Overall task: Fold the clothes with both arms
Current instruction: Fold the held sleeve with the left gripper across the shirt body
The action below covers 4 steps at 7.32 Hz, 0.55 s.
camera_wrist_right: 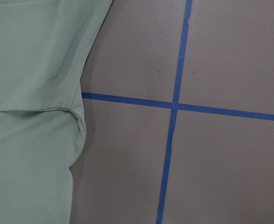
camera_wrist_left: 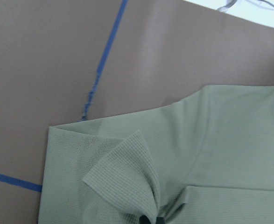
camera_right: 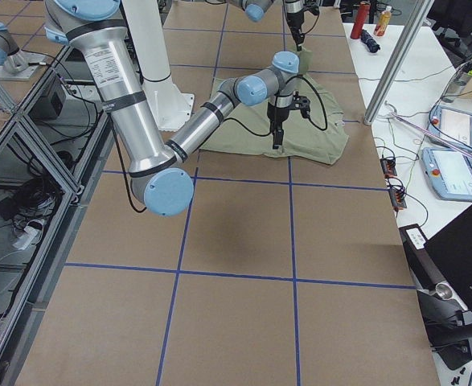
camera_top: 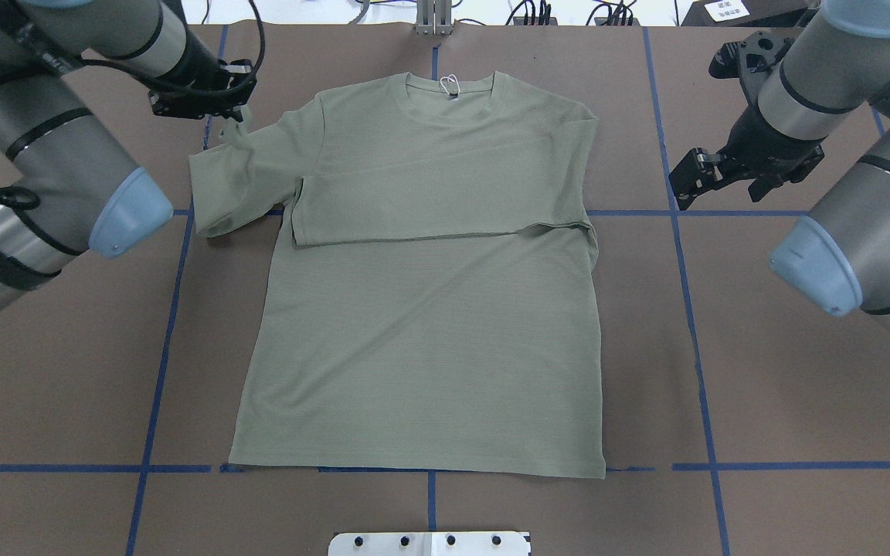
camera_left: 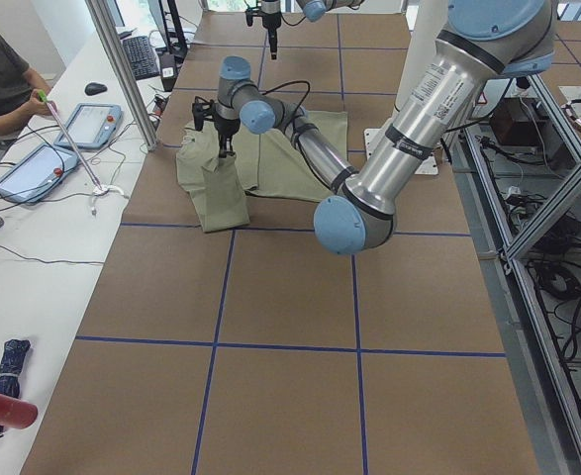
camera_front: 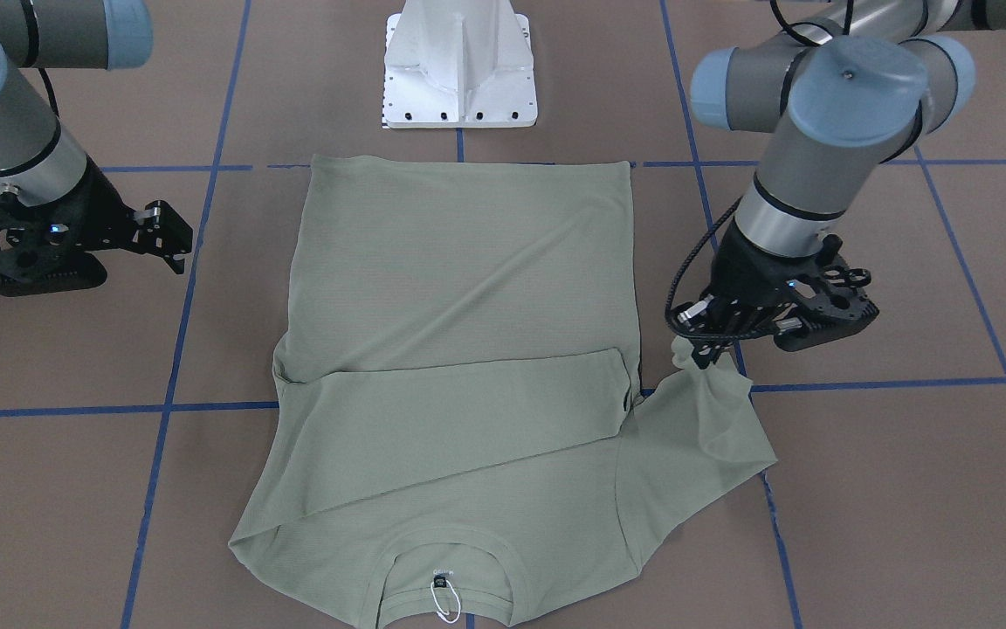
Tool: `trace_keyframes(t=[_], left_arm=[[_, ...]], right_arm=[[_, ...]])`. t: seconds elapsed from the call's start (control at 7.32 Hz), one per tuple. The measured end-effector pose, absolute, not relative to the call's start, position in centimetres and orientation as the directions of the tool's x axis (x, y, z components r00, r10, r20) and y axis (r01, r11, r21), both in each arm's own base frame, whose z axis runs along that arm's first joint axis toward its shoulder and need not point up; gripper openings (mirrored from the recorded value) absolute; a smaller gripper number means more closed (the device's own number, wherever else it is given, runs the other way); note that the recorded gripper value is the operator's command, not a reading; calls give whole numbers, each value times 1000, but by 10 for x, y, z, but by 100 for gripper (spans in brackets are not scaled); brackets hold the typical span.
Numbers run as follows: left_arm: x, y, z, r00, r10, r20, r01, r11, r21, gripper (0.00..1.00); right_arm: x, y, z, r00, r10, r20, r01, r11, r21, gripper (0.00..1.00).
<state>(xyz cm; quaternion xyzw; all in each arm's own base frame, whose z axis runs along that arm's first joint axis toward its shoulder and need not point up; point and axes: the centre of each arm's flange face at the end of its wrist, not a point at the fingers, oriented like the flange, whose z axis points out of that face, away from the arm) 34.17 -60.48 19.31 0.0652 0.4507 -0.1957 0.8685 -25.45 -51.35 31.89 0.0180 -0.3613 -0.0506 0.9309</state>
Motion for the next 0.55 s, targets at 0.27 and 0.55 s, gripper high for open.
trace_keyframes(t=[0.27,0.55], left_arm=[[392,-609,79,405,-338,-849,397,902,-169,0],[473,-583,21,335,-393,-856,368,891,-266,0]], right_arm=[[-226,-519,340,731,-115,673,95,993,66,100],[-218,-523,348,732,-108,673,93,994,58,100]])
